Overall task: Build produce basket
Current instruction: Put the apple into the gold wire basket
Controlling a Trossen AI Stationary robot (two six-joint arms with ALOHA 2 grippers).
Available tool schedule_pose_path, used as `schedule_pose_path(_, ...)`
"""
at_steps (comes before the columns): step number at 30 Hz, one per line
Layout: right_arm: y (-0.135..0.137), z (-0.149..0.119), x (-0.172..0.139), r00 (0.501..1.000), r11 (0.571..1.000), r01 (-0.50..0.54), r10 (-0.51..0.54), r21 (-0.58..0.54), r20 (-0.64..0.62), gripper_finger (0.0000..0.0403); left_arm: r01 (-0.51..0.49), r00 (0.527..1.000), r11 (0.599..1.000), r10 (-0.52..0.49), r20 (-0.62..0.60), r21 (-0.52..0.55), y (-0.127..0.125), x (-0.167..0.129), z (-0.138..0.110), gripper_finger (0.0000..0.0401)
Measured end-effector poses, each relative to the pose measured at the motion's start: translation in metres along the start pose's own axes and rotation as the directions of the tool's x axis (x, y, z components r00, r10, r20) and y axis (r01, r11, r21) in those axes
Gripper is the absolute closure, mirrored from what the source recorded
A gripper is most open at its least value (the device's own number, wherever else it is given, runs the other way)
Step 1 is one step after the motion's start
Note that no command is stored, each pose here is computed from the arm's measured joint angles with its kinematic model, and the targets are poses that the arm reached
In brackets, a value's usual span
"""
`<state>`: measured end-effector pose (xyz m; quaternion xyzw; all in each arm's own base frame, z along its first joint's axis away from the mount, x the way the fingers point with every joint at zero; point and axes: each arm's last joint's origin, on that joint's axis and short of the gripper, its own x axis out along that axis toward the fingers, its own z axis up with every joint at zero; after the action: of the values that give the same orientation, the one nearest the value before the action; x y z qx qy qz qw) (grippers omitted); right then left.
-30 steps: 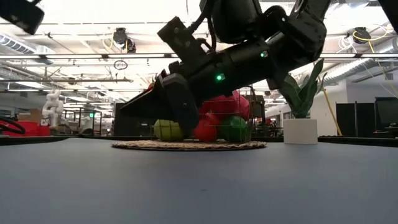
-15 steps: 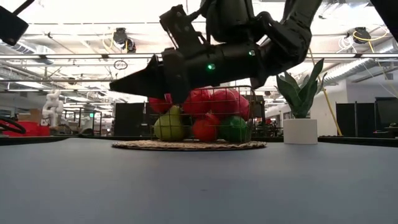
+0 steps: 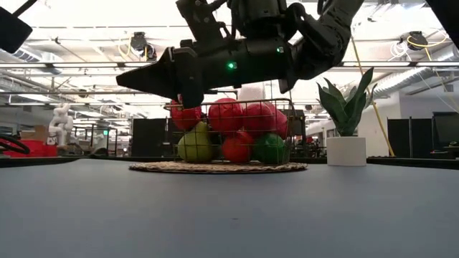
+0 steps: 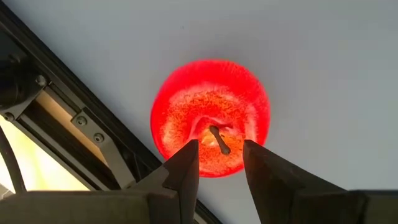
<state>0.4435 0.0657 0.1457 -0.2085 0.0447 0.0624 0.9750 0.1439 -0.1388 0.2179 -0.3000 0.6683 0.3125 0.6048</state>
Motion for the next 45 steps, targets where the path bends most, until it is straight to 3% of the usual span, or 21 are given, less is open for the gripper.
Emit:
schedule_pose_path(11, -0.002, 0.003, 0.002, 1.000, 0.997, 0.006, -0.005, -0.079, 0.010, 0.0287, 0.000, 1.000, 1.000, 0.000, 0.007, -0.025, 0.000, 0.000, 0.000, 0.0275)
schedule_pose_path(21, -0.001, 0.003, 0.002, 1.000, 0.996, 0.004, -0.004, -0.084, 0.007, 0.0287, 0.001, 1.000, 0.999, -0.001, -0.001, -0.042, 0.004, 0.018, -0.002, 0.0277)
schedule_pose_path(24, -0.001, 0.003, 0.002, 1.000, 0.996, 0.005, -0.004, -0.084, 0.008, 0.0287, 0.005, 1.000, 0.999, -0.005, 0.001, -0.039, 0.004, 0.019, -0.002, 0.0302)
schedule_pose_path(29, -0.002, 0.003, 0.002, 1.000, 0.997, 0.006, -0.005, -0.082, 0.009, 0.0287, 0.006, 1.000, 0.999, -0.006, 0.000, -0.039, 0.004, 0.019, -0.002, 0.0386)
schedule_pose_path(34, 0.001, 0.001, 0.002, 1.000, 0.999, -0.012, 0.011, -0.041, -0.019, 0.0287, 0.000, 1.000, 0.999, 0.000, 0.008, -0.043, 0.003, 0.017, -0.001, 0.0384)
schedule_pose_path(39, 0.005, 0.000, 0.002, 0.999, 0.999, -0.026, 0.026, 0.021, -0.037, 0.0287, -0.035, 0.991, 0.999, 0.037, 0.132, -0.018, 0.002, -0.004, 0.006, 0.0394)
schedule_pose_path(45, 0.014, 0.001, 0.001, 0.997, 0.993, -0.048, 0.055, 0.108, -0.059, 0.0287, -0.018, 0.933, 0.987, -0.041, 0.358, 0.158, -0.007, -0.044, 0.024, 0.0395)
